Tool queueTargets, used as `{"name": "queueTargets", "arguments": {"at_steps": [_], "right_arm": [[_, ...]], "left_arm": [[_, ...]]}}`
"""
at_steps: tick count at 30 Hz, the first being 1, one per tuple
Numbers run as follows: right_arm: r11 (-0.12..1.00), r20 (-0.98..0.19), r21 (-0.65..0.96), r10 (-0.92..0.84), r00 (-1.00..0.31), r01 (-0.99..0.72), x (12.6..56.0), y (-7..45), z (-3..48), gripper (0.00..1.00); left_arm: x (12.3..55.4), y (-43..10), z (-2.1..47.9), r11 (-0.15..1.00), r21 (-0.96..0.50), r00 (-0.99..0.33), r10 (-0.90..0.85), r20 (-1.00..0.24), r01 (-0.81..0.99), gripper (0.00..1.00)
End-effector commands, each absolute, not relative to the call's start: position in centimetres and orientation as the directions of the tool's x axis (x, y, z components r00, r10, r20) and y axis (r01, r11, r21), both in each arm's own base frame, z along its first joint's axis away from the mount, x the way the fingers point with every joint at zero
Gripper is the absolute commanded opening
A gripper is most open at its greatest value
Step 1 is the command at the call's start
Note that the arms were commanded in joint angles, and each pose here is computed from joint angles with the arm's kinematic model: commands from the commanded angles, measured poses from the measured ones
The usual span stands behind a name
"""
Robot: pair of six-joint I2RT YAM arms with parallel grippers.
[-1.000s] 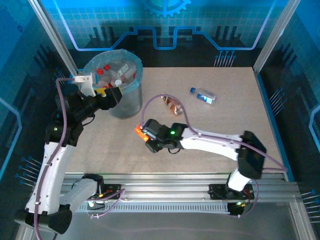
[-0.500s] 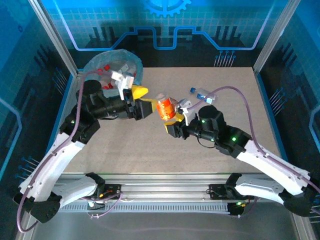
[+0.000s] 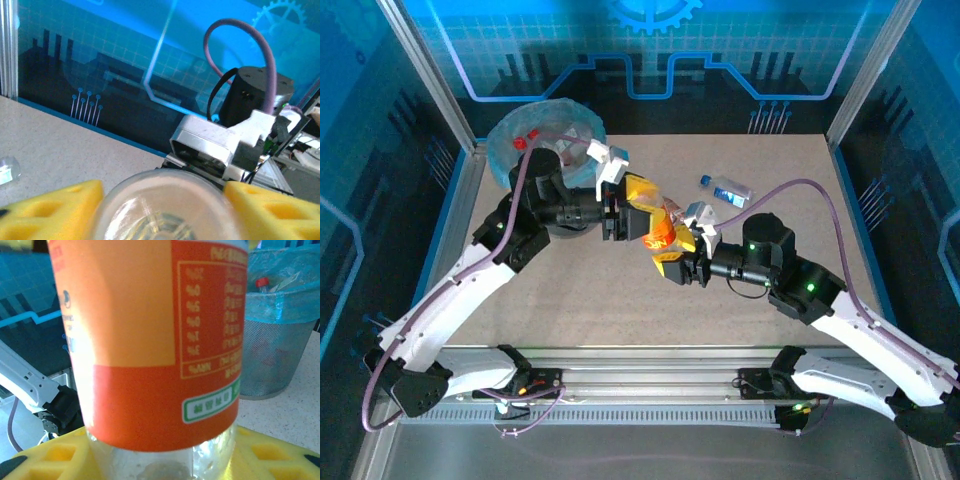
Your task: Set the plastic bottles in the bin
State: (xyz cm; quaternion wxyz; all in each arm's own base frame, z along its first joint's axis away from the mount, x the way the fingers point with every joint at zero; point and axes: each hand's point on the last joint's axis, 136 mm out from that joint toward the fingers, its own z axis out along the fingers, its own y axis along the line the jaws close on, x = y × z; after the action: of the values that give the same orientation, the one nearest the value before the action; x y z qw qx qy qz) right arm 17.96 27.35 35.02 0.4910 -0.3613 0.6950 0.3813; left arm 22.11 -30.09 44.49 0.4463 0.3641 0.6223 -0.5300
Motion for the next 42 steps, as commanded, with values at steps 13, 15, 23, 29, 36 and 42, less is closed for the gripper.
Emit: {"name": "queueTargets", "arguments": {"at_steps": [13, 15, 23, 29, 36, 42], "right_arm": [[0.513, -0.969, 0.173, -0.066, -0.24, -0.841, 19.4, 26.7, 36.3, 0.84], [0.567, -0.967, 0.171, -0.059, -0.246, -0.806, 20.2, 26.0, 36.1, 0.91], [0.707, -0.973, 0.131, -0.044, -0.229, -0.695, 20.9, 22.0, 36.0, 0.97], [0.737, -0.972, 0.129, -0.037, -0.23, -0.663, 20.6, 20.4, 36.1, 0.97], [0.739, -0.97, 0.157, -0.007, -0.242, -0.655, 20.5, 20.1, 36.4, 0.96], [0.739, -0.966, 0.158, -0.02, -0.256, -0.655, 20.5, 20.3, 36.0, 0.95]], "left_arm": [[22.6, -28.7, 48.5, 0.266, -0.238, -0.213, -0.119, -0.97, 0.934, 0.28], [23.3, -28.1, 49.2, 0.323, -0.231, -0.192, -0.148, -0.97, 0.918, 0.28], [27.9, -22.7, 51.7, 0.675, -0.192, -0.059, -0.215, -0.975, 0.712, 0.06], [32.4, -14.1, 53.5, 0.88, -0.276, -0.011, -0.295, -0.955, 0.387, 0.02], [36.8, -3.8, 53.1, 0.903, -0.42, 0.019, -0.423, -0.906, 0.085, 0.0], [41.0, 0.2, 48.9, 0.871, -0.488, -0.065, -0.492, -0.868, -0.063, 0.0]]}}
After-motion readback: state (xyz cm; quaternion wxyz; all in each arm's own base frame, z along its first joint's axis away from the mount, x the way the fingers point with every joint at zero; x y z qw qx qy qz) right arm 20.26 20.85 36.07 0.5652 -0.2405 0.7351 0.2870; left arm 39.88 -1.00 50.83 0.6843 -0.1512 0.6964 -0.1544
